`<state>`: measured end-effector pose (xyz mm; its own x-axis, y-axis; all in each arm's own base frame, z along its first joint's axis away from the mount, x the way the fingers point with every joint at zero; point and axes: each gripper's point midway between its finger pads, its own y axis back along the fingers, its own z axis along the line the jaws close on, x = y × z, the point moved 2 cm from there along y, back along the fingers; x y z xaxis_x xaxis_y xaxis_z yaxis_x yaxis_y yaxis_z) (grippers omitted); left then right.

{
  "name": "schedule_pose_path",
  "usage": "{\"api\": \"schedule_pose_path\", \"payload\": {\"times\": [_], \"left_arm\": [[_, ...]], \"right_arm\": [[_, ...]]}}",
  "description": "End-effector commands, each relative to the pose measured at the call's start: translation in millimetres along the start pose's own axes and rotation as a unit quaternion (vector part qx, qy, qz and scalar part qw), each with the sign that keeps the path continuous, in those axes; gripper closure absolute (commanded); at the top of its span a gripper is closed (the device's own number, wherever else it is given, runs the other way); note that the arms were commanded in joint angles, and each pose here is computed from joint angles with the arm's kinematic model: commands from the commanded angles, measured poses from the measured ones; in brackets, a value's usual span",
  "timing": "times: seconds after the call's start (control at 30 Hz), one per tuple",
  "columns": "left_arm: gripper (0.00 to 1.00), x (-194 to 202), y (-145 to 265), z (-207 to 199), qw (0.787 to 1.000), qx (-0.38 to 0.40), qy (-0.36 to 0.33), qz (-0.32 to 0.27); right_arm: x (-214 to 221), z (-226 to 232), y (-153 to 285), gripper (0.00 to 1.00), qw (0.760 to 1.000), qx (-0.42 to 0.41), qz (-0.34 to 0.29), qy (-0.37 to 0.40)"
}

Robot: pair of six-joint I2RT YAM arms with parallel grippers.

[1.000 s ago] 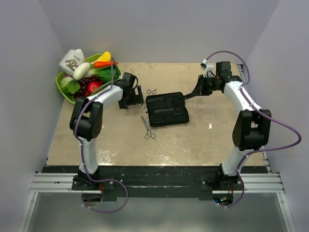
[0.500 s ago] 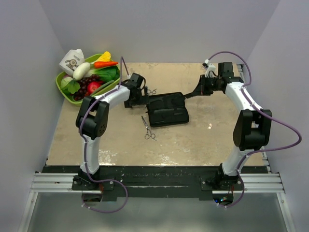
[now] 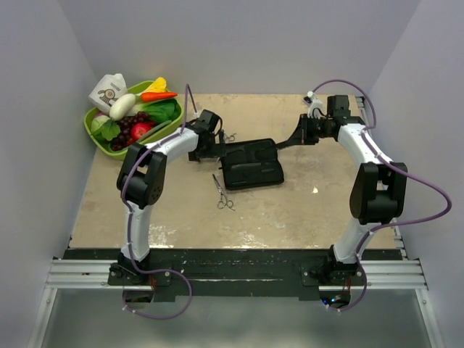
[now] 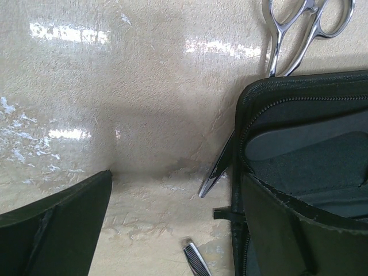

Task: Sort the hair-cutting tools
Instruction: Place the comb in the hairdressing tool bag.

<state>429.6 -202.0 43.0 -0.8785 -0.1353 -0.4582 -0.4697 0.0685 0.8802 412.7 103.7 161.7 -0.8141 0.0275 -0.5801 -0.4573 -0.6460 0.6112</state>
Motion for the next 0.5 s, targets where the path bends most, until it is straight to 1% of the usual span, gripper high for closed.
{"api": "schedule_pose_path", "payload": {"times": [0.0,0.33,0.47], "left_arm": [[0.02,14.9,-7.7,10.9,0.999,-0.028,-0.014,0.023],[0.02,15.3,-3.8,17.7,0.999,-0.044,-0.016,0.023],[0.02,8.0,7.6,20.6,0.999,-0.047,-0.013,0.004]], "right_arm": [[-7.1,2.5,-1.6,1.0,1.0,-0.015,-0.013,0.008],[-8.8,0.7,-1.6,1.0,1.0,-0.011,-0.013,0.006],[-6.5,1.6,-1.5,1.0,1.0,-0.012,-0.01,0.006]]}}
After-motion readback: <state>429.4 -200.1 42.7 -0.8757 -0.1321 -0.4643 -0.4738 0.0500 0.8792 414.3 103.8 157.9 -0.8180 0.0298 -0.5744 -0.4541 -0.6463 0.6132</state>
